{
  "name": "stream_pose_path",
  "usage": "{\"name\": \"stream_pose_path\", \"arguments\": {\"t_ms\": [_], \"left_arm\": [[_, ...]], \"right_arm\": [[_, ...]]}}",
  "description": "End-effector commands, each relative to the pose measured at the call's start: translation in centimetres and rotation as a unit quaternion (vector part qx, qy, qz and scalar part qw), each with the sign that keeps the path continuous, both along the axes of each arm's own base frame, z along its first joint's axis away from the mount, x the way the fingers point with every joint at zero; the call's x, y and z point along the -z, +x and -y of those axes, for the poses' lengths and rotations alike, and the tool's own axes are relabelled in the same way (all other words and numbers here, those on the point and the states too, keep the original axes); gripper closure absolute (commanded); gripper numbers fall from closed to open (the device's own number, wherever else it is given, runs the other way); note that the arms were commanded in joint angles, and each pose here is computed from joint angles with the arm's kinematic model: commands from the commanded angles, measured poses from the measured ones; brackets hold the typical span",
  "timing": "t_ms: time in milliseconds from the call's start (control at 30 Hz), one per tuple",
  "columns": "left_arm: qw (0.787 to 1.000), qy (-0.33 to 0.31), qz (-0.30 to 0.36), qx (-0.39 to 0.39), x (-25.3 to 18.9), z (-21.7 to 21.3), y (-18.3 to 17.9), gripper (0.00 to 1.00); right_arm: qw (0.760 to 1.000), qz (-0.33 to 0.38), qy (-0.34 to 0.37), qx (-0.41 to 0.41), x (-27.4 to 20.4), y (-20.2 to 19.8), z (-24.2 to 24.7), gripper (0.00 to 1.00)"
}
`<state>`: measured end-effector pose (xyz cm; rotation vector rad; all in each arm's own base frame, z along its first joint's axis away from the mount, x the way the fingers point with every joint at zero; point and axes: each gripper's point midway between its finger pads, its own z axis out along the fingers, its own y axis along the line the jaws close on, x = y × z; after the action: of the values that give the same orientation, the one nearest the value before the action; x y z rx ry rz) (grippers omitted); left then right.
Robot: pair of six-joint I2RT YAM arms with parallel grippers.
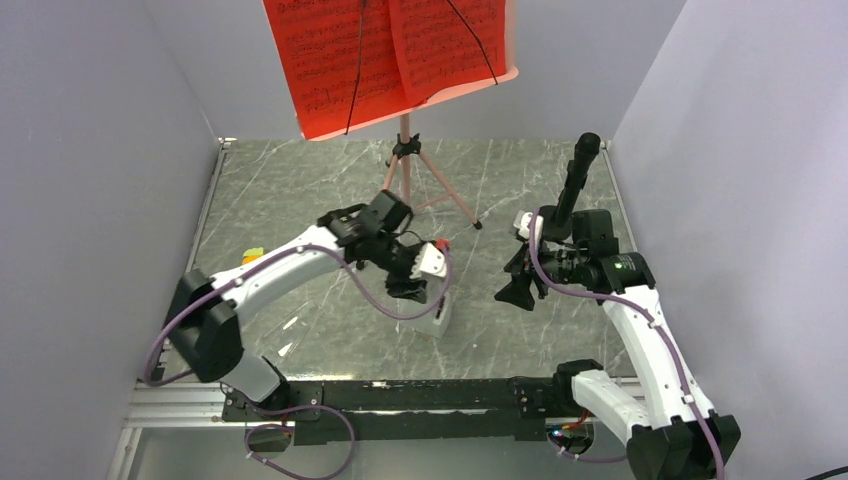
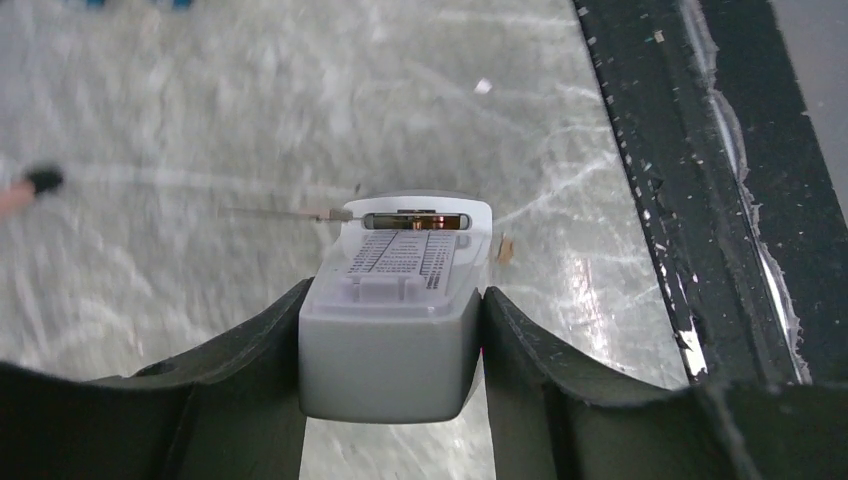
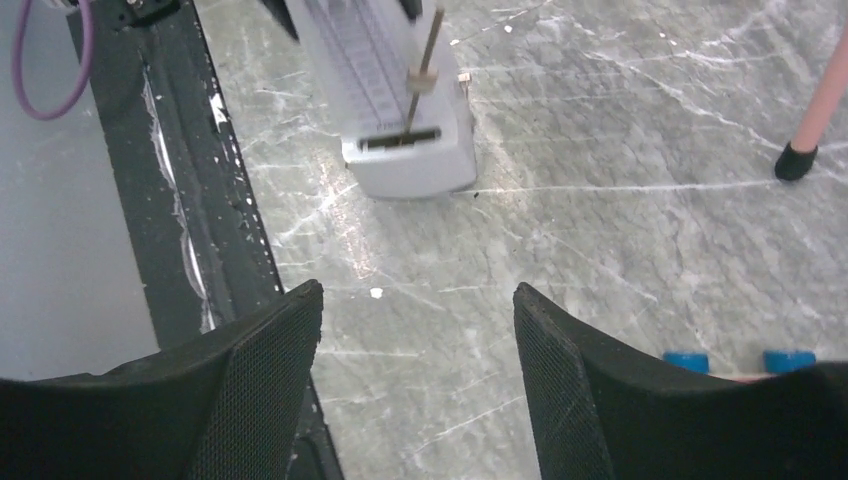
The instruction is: Pack up the instrument practice props
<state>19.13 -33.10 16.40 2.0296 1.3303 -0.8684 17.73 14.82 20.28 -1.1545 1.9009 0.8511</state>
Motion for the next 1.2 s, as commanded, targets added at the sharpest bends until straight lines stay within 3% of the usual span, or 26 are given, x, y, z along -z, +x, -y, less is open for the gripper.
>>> {"name": "stream_pose_path", "arguments": {"t_ms": [0, 267, 433, 667, 867, 1167], "left_arm": [[0.987, -0.032, -0.028, -0.156, -0.6, -3.3, 2.6, 0.99], [0.964, -0.065, -0.065, -0.251, 0.3, -6.0, 3.1, 0.99], [0.947, -0.110, -0.056, -0.297, -0.6, -5.9, 5.7, 0.99], [0.933, -0.127, -0.085, -0.327, 0.2, -6.3, 6.7, 0.99], [0.943, -0.117, -0.066, -0.305, 0.9, -6.6, 6.4, 0.99], [0.962, -0.106, 0.005, -0.252, 0.8, -7.3, 6.6, 0.99]], "right_arm": [[0.995, 0.081, 0.002, -0.054, 0.3, 2.5, -1.8, 0.31], [0.982, 0.095, -0.009, -0.160, 1.6, 3.2, -7.2, 0.41], [0.981, 0.112, 0.015, -0.160, 1.7, 5.4, -10.5, 0.35], [0.981, 0.110, 0.040, -0.155, 1.8, 7.1, -13.8, 0.39], [0.987, 0.076, 0.042, -0.138, 2.5, 8.5, -15.0, 0.43], [0.974, 0.085, 0.038, -0.207, 2.9, 7.6, -16.0, 0.51]]}}
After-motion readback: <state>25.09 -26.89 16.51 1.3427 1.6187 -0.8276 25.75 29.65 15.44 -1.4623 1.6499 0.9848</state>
